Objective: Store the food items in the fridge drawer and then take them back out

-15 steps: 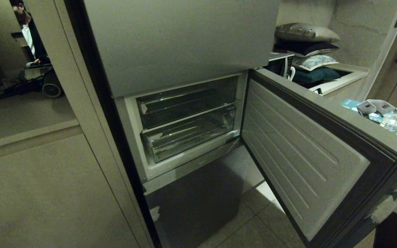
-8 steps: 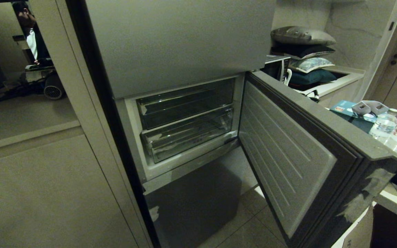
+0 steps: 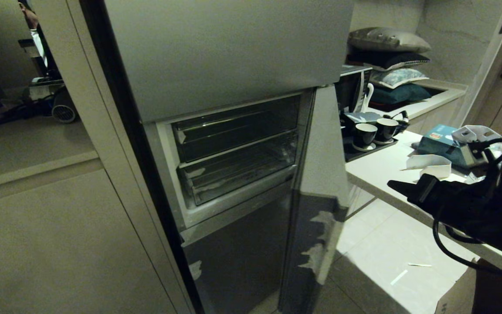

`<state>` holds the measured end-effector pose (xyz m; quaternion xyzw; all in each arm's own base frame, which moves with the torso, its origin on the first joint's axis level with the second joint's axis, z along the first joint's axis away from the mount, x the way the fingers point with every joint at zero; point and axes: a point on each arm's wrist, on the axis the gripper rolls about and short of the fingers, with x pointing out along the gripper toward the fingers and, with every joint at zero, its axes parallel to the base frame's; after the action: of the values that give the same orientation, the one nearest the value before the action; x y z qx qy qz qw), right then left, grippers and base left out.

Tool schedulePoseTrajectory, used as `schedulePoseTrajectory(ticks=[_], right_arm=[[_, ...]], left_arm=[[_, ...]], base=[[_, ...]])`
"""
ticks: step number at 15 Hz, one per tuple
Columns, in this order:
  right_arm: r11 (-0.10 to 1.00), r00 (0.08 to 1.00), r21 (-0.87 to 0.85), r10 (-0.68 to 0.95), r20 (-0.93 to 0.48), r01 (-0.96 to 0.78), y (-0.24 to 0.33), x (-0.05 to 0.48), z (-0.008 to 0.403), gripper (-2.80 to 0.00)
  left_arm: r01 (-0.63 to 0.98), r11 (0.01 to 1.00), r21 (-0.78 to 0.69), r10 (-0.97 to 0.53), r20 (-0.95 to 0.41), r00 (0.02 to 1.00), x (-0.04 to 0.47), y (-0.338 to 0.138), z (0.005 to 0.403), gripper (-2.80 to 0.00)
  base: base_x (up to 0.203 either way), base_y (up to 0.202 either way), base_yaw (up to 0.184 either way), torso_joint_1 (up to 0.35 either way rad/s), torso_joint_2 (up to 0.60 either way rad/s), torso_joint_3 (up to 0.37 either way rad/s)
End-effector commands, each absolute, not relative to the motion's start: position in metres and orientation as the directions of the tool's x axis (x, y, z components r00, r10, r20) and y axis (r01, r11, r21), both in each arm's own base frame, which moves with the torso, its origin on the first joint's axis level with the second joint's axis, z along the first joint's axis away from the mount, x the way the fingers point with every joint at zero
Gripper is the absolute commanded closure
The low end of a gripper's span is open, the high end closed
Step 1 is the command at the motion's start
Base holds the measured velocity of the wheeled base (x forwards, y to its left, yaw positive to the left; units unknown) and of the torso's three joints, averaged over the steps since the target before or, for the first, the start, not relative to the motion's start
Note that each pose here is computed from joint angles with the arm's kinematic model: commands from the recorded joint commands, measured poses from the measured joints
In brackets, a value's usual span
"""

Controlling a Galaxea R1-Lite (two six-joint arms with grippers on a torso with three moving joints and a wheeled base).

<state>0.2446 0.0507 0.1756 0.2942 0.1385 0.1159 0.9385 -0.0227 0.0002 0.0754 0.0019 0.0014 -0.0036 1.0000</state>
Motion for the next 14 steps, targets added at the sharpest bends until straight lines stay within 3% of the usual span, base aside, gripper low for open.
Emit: schedulePoseTrajectory(ticks=[1,8,14], right_arm=[[0.8,0.921,0.582,0.324,-0.218,-0.144,0.065,0.265,0.167,0.0],[0.841,0.887,0.471,0.405,-0.22,-0.267,0.121,0.349,0.145,0.0],[0.776,0.825,0.425,0.555,-0.111,-0.465,0.196,0.395,0.141,0.0]], left_arm=[[0.008,1.0,0.004,-0.008,-0.002,1.0,-0.023,0.0,0.076,0.0],[0.008,1.0,0.003,-0.008,-0.003,1.0,-0.023,0.0,0.075,0.0],[0.008,1.0,0.005,-0.008,-0.003,1.0,-0.023,0.0,0.075,0.0]], base=[[0.0,0.0,0.0,0.0,0.0,0.0],[0.0,0.0,0.0,0.0,0.0,0.0],[0.0,0.0,0.0,0.0,0.0,0.0]])
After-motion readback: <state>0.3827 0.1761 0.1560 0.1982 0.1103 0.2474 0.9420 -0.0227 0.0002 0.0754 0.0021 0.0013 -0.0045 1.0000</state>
